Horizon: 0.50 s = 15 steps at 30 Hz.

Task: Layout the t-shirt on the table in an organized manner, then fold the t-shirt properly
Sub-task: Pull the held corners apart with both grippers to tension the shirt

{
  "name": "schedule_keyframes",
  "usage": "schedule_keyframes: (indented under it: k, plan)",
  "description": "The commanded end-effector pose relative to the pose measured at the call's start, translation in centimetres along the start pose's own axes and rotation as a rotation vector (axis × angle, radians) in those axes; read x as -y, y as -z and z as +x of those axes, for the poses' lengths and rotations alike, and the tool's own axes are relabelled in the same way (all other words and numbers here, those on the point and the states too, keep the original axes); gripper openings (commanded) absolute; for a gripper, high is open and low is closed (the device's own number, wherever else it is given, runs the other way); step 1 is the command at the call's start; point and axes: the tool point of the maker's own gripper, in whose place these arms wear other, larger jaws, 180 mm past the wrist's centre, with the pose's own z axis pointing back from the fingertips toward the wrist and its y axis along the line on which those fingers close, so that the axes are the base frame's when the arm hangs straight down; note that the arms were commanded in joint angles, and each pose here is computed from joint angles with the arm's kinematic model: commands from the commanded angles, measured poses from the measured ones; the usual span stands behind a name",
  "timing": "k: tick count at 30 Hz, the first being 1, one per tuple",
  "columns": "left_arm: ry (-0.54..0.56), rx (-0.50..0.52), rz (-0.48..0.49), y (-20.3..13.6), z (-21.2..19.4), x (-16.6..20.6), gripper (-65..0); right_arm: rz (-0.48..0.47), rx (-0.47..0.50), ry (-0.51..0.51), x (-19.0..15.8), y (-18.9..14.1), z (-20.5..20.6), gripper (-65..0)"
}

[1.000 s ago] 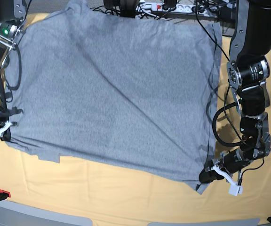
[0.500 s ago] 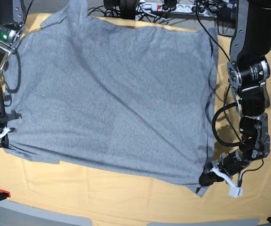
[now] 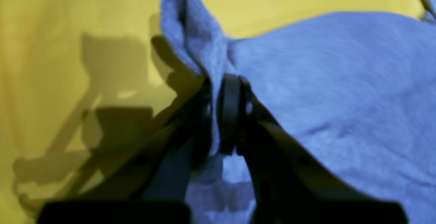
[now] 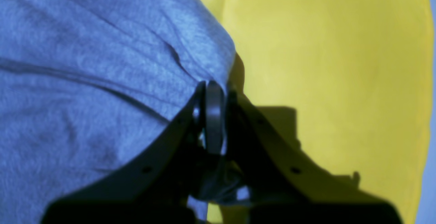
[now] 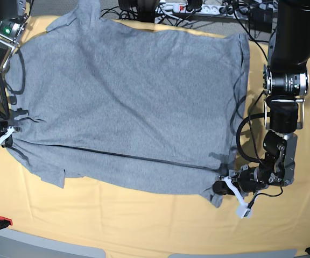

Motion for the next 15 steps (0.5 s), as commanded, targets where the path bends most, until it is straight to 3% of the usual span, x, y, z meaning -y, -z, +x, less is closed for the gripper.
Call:
schedule_keyframes:
  k: [1, 5, 14, 15]
  plan:
    - [0.025, 0.062, 0.007, -1.1, 3.0, -0.2, -65.0, -0.030, 0.062, -0.007, 1.3, -0.9, 2.3, -65.0]
    - [0.034, 0.052, 0.039, -1.9, 2.8, -1.5, -65.0, -0.029, 0.096, -0.009, 1.3, -1.0, 3.0, -65.0]
    - [0.042, 0.161, 0.072, -3.3, 4.7, -2.9, -65.0, -0.022, 0.162, -0.016, 1.2, -1.1, 4.2, -65.0]
    - [0.042, 0.160, 0.071, -3.2, 4.7, -2.9, -61.9, -0.022, 0.167, -0.016, 1.2, -1.1, 4.4, -65.0]
